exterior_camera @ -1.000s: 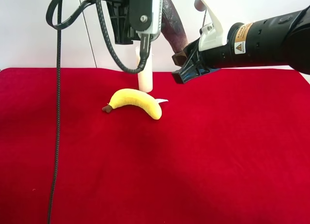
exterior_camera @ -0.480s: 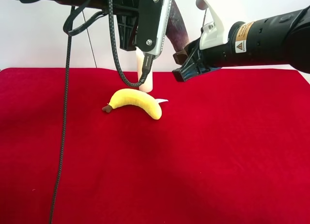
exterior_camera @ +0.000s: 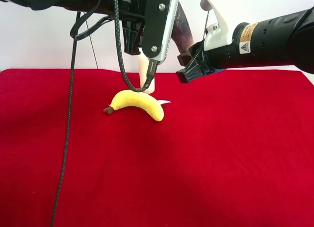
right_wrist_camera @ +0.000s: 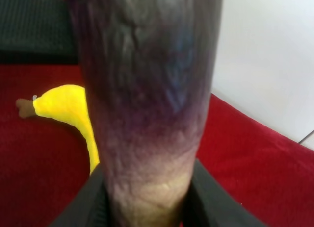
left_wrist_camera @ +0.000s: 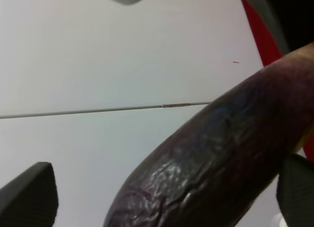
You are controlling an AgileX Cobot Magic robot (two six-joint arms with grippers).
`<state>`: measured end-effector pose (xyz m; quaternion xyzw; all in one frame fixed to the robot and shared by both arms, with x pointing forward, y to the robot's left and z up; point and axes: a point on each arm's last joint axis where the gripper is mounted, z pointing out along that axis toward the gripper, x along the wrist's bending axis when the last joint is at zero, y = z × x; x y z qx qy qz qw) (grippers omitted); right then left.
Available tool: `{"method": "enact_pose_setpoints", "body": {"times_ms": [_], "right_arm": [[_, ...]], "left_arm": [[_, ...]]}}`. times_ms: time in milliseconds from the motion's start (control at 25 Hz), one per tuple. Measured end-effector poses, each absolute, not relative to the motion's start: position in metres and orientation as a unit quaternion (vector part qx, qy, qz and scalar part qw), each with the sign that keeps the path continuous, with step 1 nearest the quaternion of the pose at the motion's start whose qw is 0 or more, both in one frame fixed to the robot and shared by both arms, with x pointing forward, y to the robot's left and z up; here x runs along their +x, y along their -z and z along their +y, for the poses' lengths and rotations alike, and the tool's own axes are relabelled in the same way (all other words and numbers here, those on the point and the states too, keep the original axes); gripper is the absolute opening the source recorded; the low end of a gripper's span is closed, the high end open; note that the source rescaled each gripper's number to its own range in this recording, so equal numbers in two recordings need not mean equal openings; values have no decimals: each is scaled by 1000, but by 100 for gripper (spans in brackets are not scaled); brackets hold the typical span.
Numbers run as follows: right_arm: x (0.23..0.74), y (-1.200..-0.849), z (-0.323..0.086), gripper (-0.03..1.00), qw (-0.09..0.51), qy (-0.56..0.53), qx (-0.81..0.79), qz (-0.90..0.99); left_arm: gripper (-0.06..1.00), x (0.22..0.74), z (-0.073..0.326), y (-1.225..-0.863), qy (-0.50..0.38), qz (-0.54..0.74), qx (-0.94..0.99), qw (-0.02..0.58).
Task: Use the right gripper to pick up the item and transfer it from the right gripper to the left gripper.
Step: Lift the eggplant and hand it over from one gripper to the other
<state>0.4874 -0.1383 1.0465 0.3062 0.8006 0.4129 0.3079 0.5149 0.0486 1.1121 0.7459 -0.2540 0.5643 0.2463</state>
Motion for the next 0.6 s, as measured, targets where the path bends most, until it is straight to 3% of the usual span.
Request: {"method": "enact_pose_setpoints", "body": {"times_ms": [360,600], "right_arm": [[487,-1047,-138,0,308,-413,306,800],[488,-1047,-139,0,308,-413,308,800]], "left_arm": [[71,515,48,-1112,-565,-255,746,246],[57,516,47,-1109,-561,-256,748,244]]}}
